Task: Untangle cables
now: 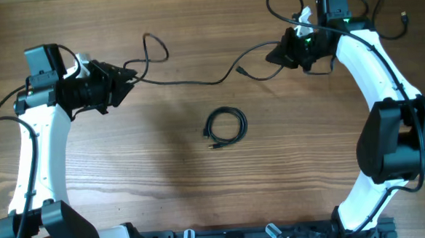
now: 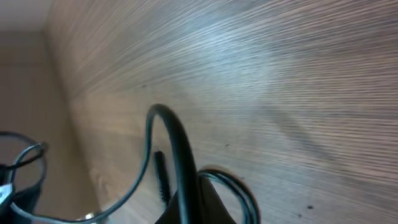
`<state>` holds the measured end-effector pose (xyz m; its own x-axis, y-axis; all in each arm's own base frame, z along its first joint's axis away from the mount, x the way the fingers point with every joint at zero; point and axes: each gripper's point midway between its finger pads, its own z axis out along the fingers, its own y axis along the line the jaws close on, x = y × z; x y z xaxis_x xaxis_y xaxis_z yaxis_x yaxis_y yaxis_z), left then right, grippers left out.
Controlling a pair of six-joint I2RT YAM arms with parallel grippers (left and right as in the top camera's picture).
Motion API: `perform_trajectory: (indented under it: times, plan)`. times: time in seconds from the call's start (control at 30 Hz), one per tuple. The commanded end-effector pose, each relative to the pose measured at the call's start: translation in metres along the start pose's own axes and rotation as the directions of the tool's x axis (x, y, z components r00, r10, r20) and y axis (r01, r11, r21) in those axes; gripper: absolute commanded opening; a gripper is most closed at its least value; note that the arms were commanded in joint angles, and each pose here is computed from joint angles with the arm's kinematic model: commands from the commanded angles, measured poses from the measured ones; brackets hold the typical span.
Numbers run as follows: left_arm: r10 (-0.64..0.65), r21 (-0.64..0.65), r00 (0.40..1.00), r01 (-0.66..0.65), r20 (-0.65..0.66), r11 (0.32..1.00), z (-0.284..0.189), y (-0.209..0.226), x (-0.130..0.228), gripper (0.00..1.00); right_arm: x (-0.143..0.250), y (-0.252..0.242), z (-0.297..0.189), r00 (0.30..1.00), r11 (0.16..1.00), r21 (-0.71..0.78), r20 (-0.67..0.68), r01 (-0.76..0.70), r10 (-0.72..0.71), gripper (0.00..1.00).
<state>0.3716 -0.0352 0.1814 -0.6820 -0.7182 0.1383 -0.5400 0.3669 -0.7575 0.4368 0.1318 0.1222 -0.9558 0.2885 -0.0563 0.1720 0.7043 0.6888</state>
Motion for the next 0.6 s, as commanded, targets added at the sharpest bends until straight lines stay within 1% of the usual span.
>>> perform_trajectory:
  times: [0.0,0.07,0.1,0.17,0.27,0.33,0.37,0.4,0.5,0.57]
  plan:
    - [-0.008,-0.119,0.997,0.018,0.082,0.993,-0.003,0.023,-0.012,0.73,-0.002,-0.017,0.001,0.998,0.995,0.087,0.022,-0.053,0.051,0.04]
    - [-0.014,-0.199,0.990,0.042,0.138,0.979,-0.006,0.039,-0.019,0.78,0.000,-0.014,0.003,1.000,0.996,0.082,0.012,-0.022,0.021,0.04]
    - [-0.004,-0.239,0.983,0.049,0.182,0.970,-0.009,0.046,-0.027,0.87,0.001,-0.012,0.004,1.000,0.997,0.077,0.006,-0.006,0.005,0.04]
    - [0.007,-0.283,0.974,0.059,0.227,0.957,-0.013,0.054,-0.034,1.00,0.002,-0.011,0.005,1.000,0.997,0.077,0.002,0.000,0.000,0.04]
    - [0.006,-0.288,0.974,0.062,0.227,0.956,-0.013,0.055,-0.034,1.00,0.005,-0.003,0.009,0.999,0.998,0.058,-0.009,0.036,-0.035,0.04]
    - [0.016,-0.318,0.965,0.070,0.261,0.946,-0.016,0.060,-0.040,1.00,0.007,0.003,0.014,0.998,0.996,0.050,-0.011,0.069,-0.069,0.04]
    - [0.024,-0.340,0.959,0.077,0.284,0.937,-0.019,0.064,-0.043,1.00,0.008,0.010,0.015,0.994,0.994,0.024,-0.017,0.110,-0.109,0.04]
    - [0.031,-0.357,0.952,0.084,0.305,0.930,-0.021,0.067,-0.047,1.00,0.011,0.023,0.017,0.984,0.984,-0.041,-0.027,0.173,-0.174,0.04]
    - [0.036,-0.418,0.919,0.143,0.393,0.897,-0.032,0.081,-0.059,1.00,0.015,0.054,0.010,0.984,0.966,-0.199,-0.040,0.164,-0.175,0.04]
    - [0.018,-0.401,0.933,0.137,0.361,0.906,-0.028,0.078,-0.053,1.00,0.005,0.073,-0.009,0.976,0.957,-0.197,0.027,0.215,-0.214,0.04]
